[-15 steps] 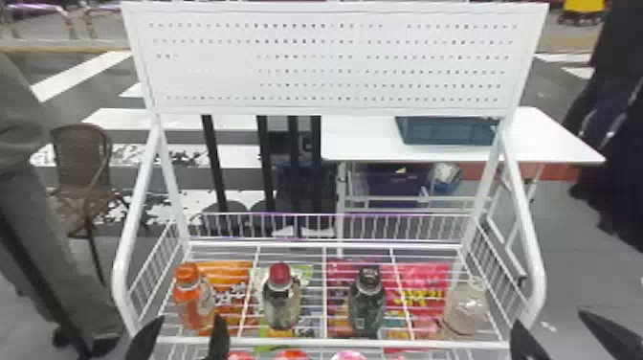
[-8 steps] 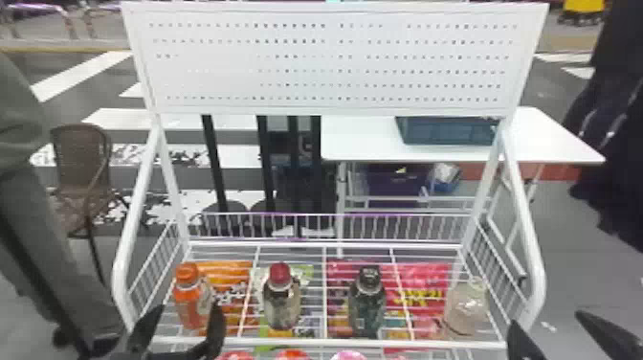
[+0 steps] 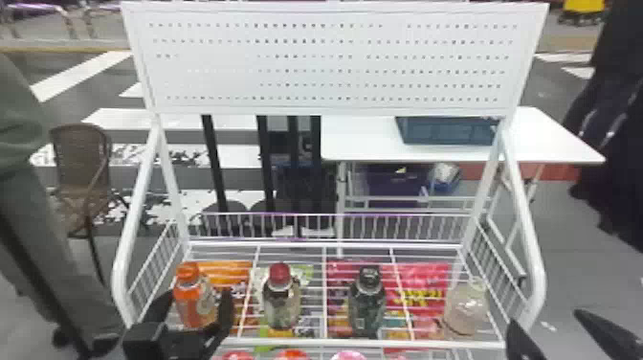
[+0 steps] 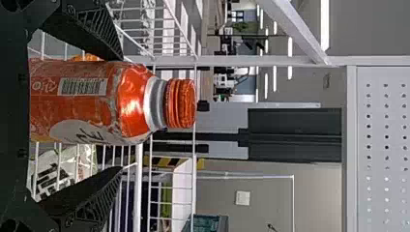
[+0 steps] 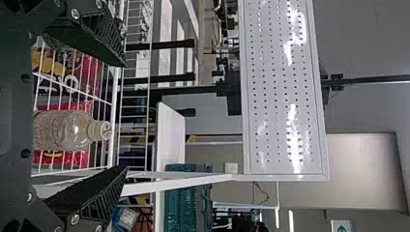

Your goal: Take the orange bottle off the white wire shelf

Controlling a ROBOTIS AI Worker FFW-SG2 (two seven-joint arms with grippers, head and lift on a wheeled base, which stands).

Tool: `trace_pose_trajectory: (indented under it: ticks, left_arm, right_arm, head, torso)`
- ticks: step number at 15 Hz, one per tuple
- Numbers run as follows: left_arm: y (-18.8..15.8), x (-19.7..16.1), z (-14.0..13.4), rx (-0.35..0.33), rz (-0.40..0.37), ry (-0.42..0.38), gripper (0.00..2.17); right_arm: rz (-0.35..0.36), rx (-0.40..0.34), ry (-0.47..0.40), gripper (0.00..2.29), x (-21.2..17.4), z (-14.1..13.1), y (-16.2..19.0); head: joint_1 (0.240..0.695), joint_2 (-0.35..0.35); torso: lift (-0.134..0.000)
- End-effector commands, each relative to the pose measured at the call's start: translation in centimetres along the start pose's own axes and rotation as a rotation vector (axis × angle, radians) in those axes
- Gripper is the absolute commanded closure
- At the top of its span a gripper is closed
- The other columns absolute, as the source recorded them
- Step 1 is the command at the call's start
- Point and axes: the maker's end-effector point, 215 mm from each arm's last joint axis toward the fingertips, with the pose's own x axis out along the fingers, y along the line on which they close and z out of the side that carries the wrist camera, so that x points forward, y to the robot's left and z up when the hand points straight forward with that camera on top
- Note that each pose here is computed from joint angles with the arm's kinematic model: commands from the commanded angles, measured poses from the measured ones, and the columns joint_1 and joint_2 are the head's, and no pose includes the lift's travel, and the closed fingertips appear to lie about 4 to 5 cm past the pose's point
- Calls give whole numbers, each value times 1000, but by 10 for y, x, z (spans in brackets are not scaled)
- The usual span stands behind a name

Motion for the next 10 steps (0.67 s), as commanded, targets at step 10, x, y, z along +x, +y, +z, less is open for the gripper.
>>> trace_pose_trajectory:
  ticks: [10]
  left_arm:
    - [5, 8, -2, 3, 5, 10, 542]
  right_arm:
    - [0, -1, -3, 144, 3, 0, -1]
  head:
    - [499, 0]
  torso:
    - [0]
